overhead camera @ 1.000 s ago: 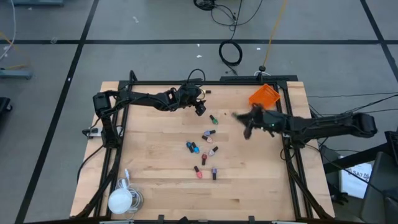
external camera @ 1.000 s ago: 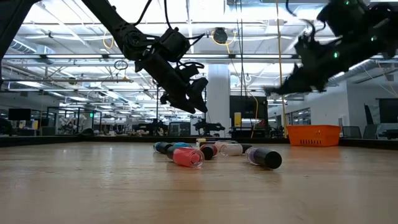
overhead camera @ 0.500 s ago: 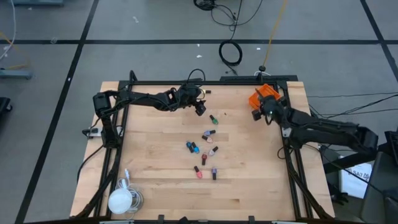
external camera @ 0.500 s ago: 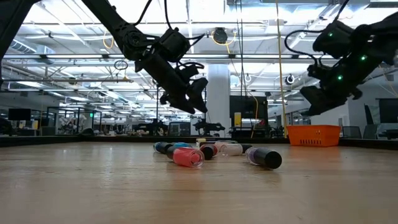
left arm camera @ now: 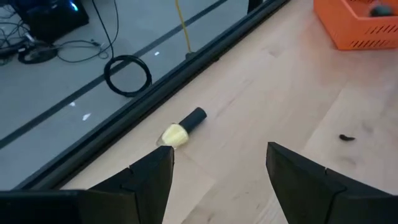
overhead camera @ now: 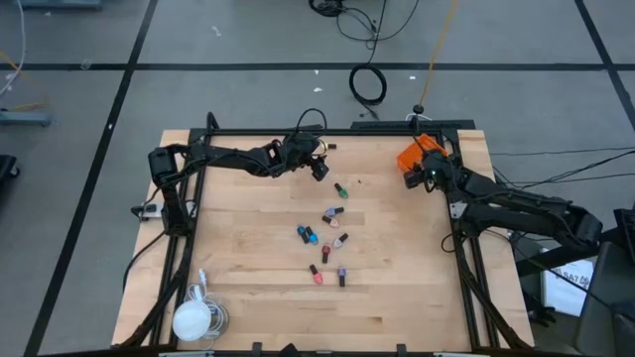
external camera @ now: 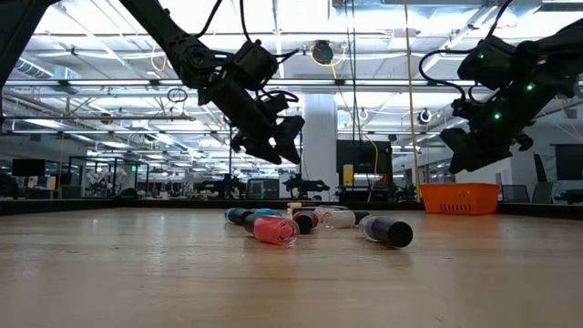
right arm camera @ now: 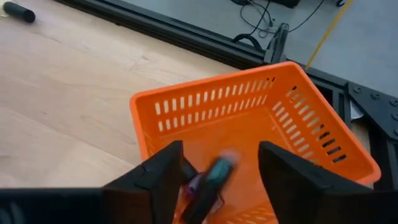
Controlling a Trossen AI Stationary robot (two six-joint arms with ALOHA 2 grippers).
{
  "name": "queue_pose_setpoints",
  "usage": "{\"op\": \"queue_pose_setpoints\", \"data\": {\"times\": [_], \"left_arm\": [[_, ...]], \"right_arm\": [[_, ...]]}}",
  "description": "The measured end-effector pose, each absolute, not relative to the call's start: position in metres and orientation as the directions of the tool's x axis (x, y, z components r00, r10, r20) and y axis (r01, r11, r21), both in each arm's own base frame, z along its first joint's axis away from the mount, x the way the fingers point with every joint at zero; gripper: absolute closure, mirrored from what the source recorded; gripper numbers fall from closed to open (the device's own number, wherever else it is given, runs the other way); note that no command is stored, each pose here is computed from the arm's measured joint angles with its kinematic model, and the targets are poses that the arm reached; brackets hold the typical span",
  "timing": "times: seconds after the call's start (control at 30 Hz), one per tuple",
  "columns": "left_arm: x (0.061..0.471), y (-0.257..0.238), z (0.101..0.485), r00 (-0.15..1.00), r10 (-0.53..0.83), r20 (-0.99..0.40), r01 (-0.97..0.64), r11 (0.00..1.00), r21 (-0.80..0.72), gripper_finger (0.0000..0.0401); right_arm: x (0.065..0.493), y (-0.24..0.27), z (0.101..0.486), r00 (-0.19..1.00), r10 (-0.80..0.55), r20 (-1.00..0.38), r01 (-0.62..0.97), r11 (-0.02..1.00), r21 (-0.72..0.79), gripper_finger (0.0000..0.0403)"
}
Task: Pick & Place Nail Polish
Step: Put the yellow nail polish bottle into the orange basket
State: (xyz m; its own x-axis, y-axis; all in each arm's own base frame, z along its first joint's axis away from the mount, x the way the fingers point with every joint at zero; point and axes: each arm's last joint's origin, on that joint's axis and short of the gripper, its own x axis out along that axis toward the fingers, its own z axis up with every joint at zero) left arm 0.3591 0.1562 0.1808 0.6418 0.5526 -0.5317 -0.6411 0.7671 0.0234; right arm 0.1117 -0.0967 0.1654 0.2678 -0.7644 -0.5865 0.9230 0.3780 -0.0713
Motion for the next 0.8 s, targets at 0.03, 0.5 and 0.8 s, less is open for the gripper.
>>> {"op": "queue_pose_setpoints", "data": {"times": [0.03, 0.5, 0.8], "left_arm": [[0.359, 0.156, 0.181, 0.642, 0.553, -0.531, -0.644, 0.765, 0.017, 0.0148], [0.373, 0.209, 0.155, 0.69, 0.379, -0.617, -0.542, 0.835, -0.094, 0.0148], [0.424, 0.235, 0.175, 0.537, 0.351, -0.767, -0.532, 0.846, 0.015, 0.0159]], "right_arm": [[0.112, -0.097, 0.165, 0.282, -0.757, -0.589, 0.919, 0.39, -0.06, 0.0197], [0.118, -0.098, 0.172, 0.372, -0.756, -0.538, 0.9, 0.435, 0.011, 0.0202], [0.122, -0.097, 0.176, 0.477, -0.712, -0.516, 0.858, 0.504, 0.097, 0.0206]]}}
